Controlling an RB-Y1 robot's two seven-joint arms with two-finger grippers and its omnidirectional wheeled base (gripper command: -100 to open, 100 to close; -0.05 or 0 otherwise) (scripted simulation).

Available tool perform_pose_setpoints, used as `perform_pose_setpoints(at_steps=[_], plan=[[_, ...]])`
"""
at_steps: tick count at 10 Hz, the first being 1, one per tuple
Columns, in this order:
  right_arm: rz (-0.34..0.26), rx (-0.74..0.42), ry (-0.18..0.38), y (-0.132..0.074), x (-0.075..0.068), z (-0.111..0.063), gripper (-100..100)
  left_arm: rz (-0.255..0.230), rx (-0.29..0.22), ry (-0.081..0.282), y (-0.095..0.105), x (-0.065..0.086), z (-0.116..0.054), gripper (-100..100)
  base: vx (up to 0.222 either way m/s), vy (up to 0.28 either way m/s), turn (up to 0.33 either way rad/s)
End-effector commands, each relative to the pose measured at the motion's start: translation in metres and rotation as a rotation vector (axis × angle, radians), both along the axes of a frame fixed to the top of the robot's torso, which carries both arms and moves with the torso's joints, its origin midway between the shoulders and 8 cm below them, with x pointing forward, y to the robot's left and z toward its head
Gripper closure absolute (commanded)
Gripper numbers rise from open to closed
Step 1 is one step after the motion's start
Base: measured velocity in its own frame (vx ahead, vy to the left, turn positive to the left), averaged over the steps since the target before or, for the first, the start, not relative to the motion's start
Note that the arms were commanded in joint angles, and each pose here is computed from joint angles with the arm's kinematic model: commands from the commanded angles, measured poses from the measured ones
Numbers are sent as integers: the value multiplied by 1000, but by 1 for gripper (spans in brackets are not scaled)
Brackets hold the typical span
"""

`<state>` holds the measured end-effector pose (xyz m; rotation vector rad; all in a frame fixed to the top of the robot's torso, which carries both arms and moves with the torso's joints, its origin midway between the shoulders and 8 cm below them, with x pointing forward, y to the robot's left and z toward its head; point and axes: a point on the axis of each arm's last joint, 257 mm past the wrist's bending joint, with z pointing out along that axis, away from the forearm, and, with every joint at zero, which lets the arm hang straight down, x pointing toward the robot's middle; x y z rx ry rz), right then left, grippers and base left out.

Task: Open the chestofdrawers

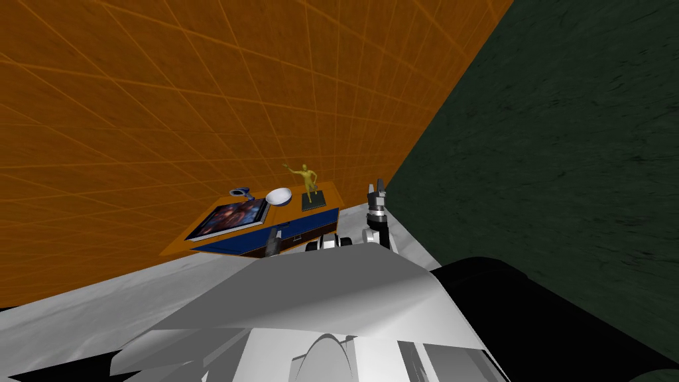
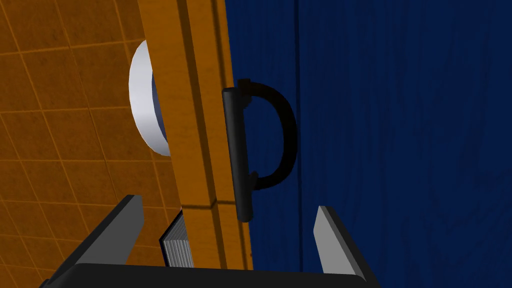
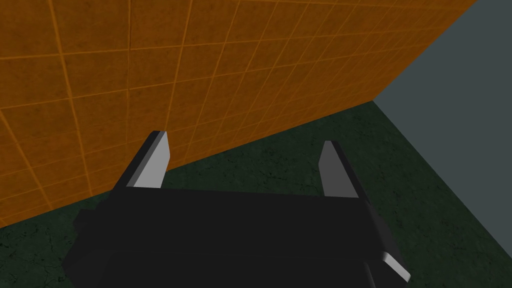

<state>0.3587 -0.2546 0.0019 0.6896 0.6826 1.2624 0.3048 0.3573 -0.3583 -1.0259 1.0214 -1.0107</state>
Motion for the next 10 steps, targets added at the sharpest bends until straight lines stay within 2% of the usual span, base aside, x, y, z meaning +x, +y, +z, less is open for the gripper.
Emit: perform_pose_setpoints(at_steps=[1,3,4,5,8,10], plan=[[0,0,0,0,0,0,0,18,-55,-13,-17,5,-1,-100,-5,-16,1],[0,0,0,0,0,0,0,32,-94,-20,-29,6,-3,-100,-1,-4,1],[0,0,0,0,0,0,0,28,-82,-17,-26,6,-2,-100,0,0,0],[0,0,0,0,0,0,0,40,-83,-18,-19,16,1,-100,-18,-9,-80],[0,0,0,0,0,0,0,59,-83,-19,-6,31,7,-100,-29,-11,-68],[0,0,0,0,0,0,0,60,-82,-21,-5,32,7,-100,-20,-6,-35]])
